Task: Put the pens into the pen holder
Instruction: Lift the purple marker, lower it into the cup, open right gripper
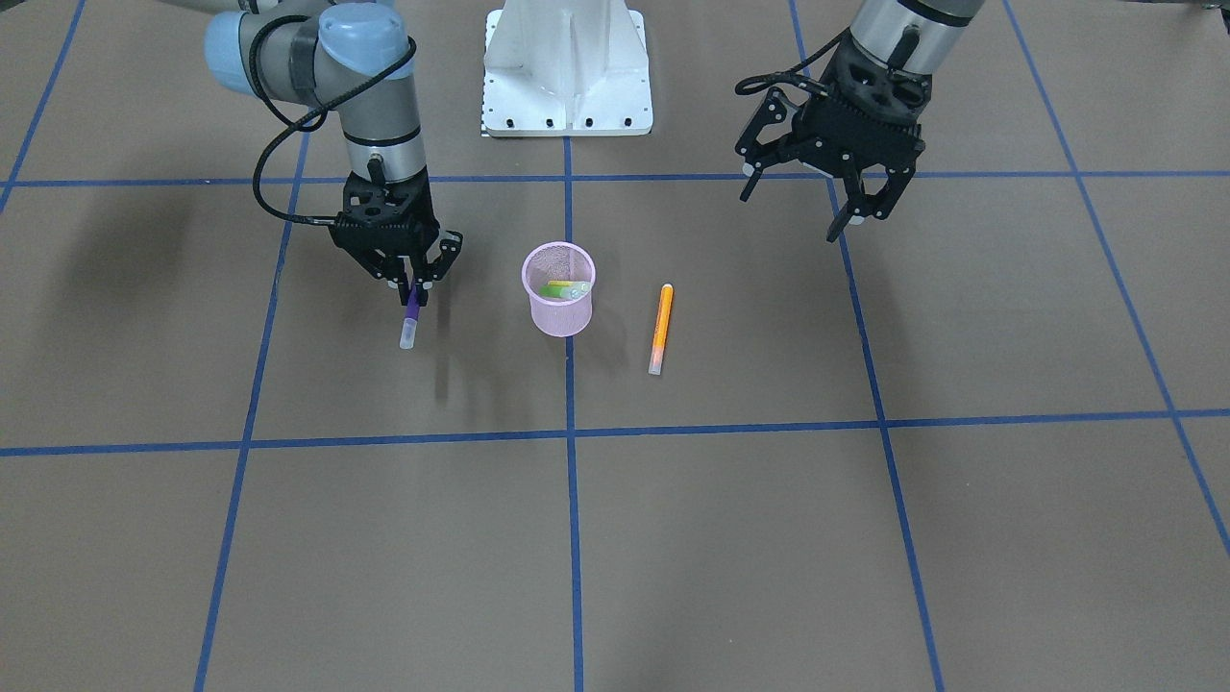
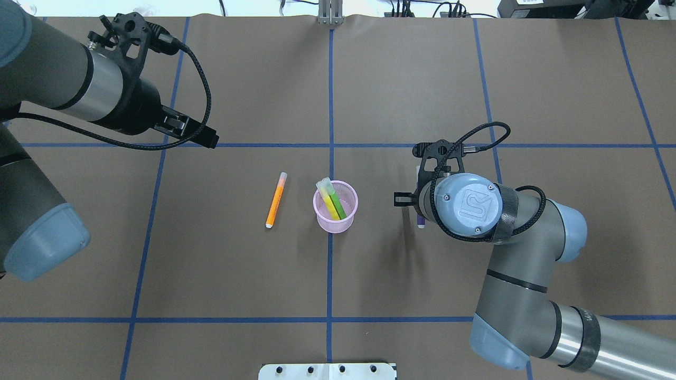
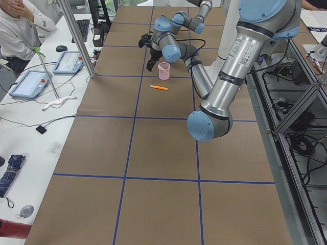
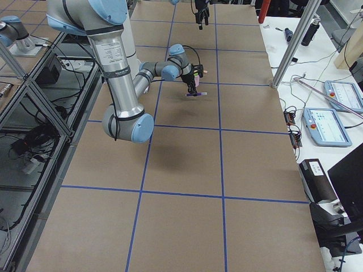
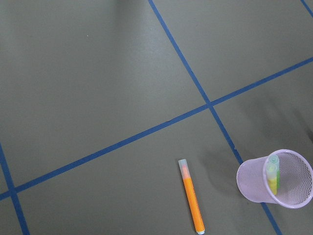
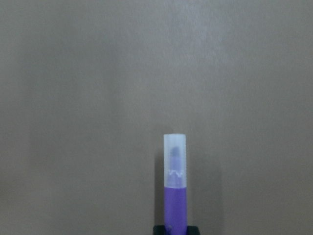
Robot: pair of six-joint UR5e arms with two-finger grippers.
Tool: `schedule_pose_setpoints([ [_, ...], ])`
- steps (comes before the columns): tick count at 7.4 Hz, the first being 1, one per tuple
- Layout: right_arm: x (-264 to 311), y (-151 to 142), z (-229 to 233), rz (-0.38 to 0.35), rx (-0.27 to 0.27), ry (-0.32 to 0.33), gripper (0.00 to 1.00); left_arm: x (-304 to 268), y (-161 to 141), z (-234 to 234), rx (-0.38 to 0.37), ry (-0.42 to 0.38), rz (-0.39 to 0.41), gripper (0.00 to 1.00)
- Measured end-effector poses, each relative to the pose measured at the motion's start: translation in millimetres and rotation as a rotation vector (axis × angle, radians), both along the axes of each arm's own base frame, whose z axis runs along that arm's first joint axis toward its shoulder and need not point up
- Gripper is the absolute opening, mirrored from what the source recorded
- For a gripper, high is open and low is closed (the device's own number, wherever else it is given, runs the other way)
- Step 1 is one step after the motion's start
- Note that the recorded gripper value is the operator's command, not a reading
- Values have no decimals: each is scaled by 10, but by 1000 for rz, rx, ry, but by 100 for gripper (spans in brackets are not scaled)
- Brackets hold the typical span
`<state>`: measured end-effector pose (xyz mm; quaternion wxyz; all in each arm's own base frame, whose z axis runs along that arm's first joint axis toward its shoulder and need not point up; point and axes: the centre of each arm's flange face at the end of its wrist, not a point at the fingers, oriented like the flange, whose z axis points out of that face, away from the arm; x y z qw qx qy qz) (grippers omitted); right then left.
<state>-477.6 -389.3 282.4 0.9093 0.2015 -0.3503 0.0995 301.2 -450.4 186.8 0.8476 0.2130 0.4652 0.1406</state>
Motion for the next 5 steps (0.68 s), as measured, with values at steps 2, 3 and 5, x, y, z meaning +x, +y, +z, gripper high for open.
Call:
schedule_pose_setpoints([
  [2,31,6,-521,120,162,-35,0,24,-15,4,-5,1,0,100],
  [3,-61,120,-722,150,244,-59,0,44,-29,5,-10,1,-1,100],
  [5,-385,409,-804,177,393,-69,0,92,-48,20,-18,-2,1,100],
])
